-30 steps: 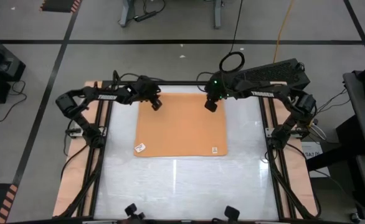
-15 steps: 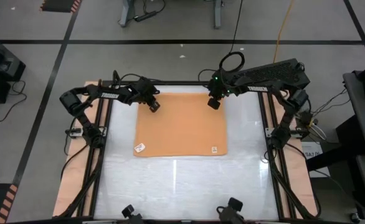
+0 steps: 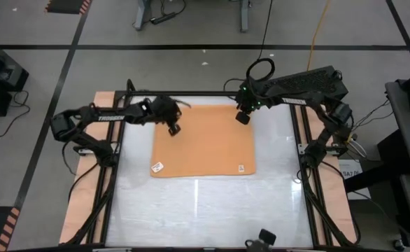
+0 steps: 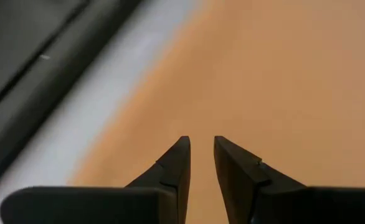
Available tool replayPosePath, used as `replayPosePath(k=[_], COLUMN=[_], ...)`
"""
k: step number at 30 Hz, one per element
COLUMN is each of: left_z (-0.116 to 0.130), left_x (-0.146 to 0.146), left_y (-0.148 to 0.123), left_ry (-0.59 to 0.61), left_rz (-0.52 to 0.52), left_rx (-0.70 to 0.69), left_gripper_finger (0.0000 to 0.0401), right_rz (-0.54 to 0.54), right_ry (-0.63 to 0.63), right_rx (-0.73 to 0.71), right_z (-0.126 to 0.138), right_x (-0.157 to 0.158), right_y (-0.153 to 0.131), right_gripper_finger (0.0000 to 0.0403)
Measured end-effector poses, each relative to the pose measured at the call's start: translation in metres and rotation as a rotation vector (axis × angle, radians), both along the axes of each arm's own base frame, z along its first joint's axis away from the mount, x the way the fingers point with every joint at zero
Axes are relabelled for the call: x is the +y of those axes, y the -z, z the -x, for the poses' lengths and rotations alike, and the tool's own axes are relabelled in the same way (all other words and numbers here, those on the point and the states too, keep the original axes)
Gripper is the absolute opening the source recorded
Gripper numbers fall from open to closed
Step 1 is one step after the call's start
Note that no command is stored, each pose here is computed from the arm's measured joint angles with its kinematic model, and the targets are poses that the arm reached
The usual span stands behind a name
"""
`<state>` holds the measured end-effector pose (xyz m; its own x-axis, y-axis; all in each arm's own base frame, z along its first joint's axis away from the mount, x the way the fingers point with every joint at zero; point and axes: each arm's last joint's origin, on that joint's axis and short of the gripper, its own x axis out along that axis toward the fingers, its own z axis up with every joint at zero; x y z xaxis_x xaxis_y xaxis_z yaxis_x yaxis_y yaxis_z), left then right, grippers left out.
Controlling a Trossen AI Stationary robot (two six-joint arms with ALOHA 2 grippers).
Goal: Roll towel
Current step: Roll the yellow towel
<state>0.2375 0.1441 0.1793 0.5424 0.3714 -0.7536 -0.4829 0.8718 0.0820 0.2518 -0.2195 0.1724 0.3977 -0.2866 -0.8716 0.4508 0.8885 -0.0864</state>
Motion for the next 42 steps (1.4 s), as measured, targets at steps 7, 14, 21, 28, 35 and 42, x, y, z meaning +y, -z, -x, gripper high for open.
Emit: replayPosePath(k=[7,14,21,28,35,42], left_z=[-0.005,0.000,0.010,0.014,0.011,0.014], left_x=[-0.056,-0.090,-0.102,-0.108,-0.139,-0.181], left_y=[0.021,0.046,0.059,0.063,0.064,0.064], left_ry=[0.132,0.125,0.096,0.091,0.142,0.159], left_rz=[0.117,0.124,0.119,0.182,0.331,0.446], left_rx=[0.134,0.138,0.137,0.140,0.119,0.123], left_gripper_finger=[0.0079,0.0079,0.0079,0.0079,0.0079,0.0079], right_rz=[-0.063,-0.134,-0.110,-0.171,-0.229,-0.291], right_ry=[-0.116,-0.154,-0.041,-0.043,-0.118,-0.167], right_rx=[-0.025,-0.098,-0.104,-0.089,-0.084,-0.087], right_z=[-0.005,-0.004,0.011,0.015,0.014,0.018], right_x=[0.067,0.137,0.168,0.195,0.228,0.262], right_y=[-0.015,0.028,0.057,0.063,0.064,0.064], right_gripper_finger=[0.0000,0.0000,0.0000,0.0000,0.0000,0.0000])
